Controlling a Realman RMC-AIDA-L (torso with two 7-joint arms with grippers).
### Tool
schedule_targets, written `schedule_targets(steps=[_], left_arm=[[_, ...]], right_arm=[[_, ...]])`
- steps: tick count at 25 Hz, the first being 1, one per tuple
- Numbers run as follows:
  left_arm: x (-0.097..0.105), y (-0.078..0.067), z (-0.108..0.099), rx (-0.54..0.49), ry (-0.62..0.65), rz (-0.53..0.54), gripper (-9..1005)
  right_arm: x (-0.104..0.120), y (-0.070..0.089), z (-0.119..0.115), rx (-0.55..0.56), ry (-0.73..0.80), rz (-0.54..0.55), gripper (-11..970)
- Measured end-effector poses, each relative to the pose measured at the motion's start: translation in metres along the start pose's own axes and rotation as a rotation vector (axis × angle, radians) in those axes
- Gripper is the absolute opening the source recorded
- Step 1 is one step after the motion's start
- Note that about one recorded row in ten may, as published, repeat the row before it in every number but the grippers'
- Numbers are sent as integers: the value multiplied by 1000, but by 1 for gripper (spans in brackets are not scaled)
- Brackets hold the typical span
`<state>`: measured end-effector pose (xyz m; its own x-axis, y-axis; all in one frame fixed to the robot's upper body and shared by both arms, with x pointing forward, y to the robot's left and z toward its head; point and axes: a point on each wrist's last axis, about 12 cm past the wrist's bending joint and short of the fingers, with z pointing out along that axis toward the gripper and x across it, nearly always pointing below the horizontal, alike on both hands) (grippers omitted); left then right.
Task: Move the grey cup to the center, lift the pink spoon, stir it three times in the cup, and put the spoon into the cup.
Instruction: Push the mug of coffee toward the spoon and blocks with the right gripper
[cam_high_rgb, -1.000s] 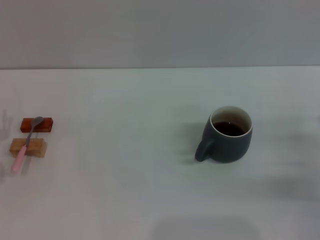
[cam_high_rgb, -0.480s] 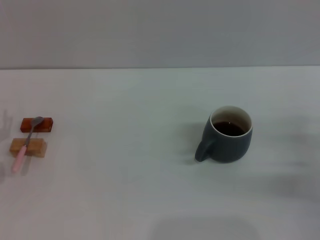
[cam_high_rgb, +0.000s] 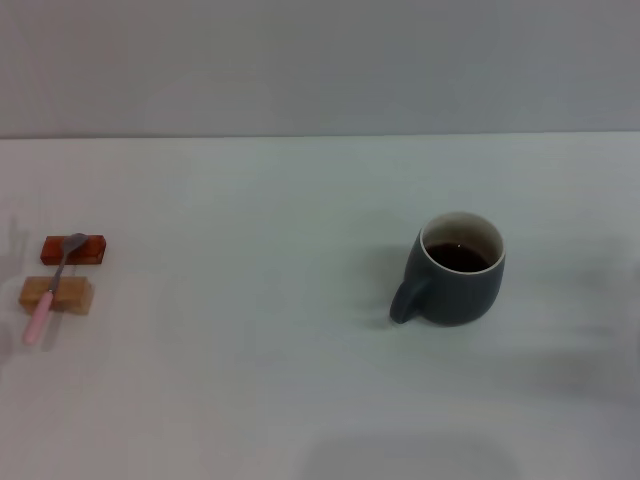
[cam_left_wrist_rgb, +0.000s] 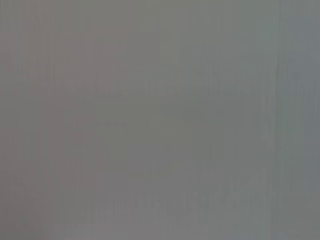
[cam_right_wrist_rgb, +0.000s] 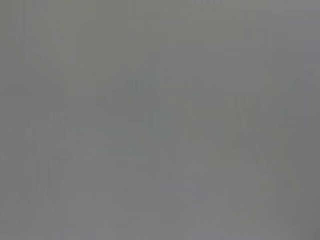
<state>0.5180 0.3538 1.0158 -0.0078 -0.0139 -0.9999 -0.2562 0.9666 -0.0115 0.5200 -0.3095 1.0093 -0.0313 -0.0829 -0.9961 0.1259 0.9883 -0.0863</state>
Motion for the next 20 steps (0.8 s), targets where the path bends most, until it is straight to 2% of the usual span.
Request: schedule_targets(steps=[5,20], left_arm=[[0,-1,0,1,0,-1,818],[1,0,-1,-2,3,-1,818]], right_arm=[[1,3,-1,-22,5,-9,11],[1,4,-1,-37,0,-15,-2]])
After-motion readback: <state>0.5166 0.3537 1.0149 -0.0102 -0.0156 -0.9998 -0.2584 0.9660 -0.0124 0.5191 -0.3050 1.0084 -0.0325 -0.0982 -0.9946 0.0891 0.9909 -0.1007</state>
